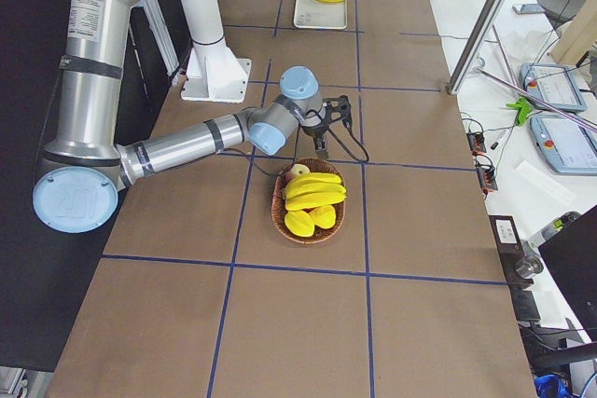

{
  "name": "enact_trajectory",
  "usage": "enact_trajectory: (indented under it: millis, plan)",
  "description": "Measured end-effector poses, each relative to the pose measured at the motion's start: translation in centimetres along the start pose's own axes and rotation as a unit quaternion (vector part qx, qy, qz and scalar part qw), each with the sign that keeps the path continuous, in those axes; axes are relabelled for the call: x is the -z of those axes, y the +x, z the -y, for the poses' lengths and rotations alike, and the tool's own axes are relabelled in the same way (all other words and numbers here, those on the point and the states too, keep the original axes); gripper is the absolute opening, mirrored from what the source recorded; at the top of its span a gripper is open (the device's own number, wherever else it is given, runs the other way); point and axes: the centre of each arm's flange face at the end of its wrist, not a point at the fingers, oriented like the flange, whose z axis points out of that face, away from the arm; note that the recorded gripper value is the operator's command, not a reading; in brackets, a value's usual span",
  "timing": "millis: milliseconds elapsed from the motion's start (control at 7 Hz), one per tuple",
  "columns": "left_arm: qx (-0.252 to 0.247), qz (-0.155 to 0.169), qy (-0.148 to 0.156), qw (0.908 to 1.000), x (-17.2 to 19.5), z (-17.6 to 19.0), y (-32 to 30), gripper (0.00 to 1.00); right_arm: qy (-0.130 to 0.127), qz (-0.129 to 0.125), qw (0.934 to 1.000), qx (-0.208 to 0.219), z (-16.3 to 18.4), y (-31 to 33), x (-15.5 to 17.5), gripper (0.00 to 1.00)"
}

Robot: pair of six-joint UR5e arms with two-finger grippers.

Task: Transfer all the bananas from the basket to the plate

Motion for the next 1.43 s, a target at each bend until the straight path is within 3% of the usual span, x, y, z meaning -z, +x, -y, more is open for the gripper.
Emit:
enact_trajectory:
  millis: [143, 286, 571, 1429]
  plan:
    - [0.003, -0.004, 0.002, 1.0000, 0.1, 0.4, 0.7, 1.00, -0.012, -0.009, 0.9998, 0.010, -1.6, 1.8, 0.1, 0.98]
    - [0.011, -0.008, 0.003, 0.9999, 0.0, 0.7, 1.3, 1.00, -0.023, -0.018, 0.9995, 0.013, -2.9, 3.3, -0.1, 0.83]
    - [0.018, -0.012, 0.004, 0.9997, -0.1, 1.1, 2.0, 1.00, -0.035, -0.030, 0.9989, 0.007, -3.7, 4.9, -0.9, 0.66]
    - [0.019, -0.014, 0.005, 0.9997, -0.5, 1.5, 2.4, 1.00, -0.059, -0.032, 0.9976, 0.016, -2.9, 4.6, -4.5, 0.58]
